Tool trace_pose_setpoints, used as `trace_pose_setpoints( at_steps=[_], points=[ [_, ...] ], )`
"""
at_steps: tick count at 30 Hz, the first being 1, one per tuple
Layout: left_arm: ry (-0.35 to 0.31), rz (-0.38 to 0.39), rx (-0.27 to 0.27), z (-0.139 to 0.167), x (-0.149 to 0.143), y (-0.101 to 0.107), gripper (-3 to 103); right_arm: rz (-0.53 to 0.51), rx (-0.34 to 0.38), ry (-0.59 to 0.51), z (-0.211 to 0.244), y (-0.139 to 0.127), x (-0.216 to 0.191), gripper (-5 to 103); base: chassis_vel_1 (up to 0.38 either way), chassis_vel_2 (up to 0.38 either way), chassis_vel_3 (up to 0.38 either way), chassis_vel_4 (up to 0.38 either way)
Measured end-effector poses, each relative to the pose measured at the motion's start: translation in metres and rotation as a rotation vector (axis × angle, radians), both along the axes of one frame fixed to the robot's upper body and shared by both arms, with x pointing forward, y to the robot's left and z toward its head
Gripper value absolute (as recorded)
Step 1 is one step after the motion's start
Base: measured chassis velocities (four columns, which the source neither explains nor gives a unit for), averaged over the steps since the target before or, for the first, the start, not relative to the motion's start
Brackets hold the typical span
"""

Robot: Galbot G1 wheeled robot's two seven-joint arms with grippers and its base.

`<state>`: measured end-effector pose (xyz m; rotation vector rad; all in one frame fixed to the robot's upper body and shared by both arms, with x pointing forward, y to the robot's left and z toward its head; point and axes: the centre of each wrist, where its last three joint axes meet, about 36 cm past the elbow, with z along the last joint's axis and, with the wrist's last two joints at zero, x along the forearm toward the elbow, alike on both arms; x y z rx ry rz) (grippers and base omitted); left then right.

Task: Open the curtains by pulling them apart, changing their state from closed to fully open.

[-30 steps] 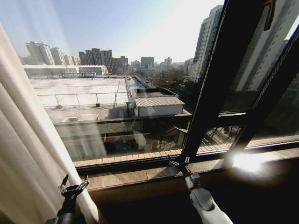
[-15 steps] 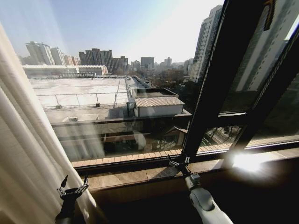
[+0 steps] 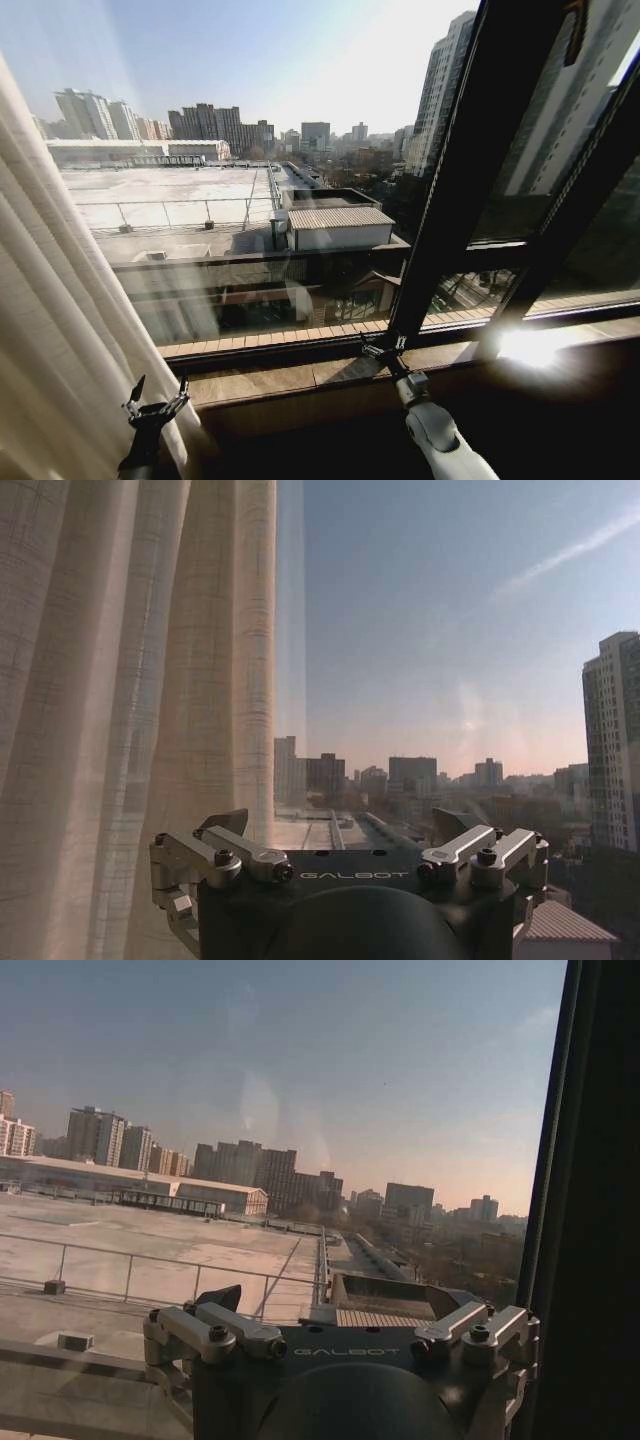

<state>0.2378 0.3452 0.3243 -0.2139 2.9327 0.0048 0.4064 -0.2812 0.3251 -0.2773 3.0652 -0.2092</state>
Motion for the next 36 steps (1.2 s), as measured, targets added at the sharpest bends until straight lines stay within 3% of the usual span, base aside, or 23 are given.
trace_pose_setpoints(
  at_steps=[14, 36],
  points=[
    [0.001, 0.001, 0.0, -0.0001, 0.0001, 0.0, 100, 0.0, 0.0, 0.0, 0.0, 0.0, 0.0, 100, -0.17, -0.173, 0.187, 0.179],
    [0.002, 0.002, -0.001, -0.0001, 0.0001, 0.0, 100, 0.0, 0.0, 0.0, 0.0, 0.0, 0.0, 100, -0.342, -0.34, 0.337, 0.348]
  ],
)
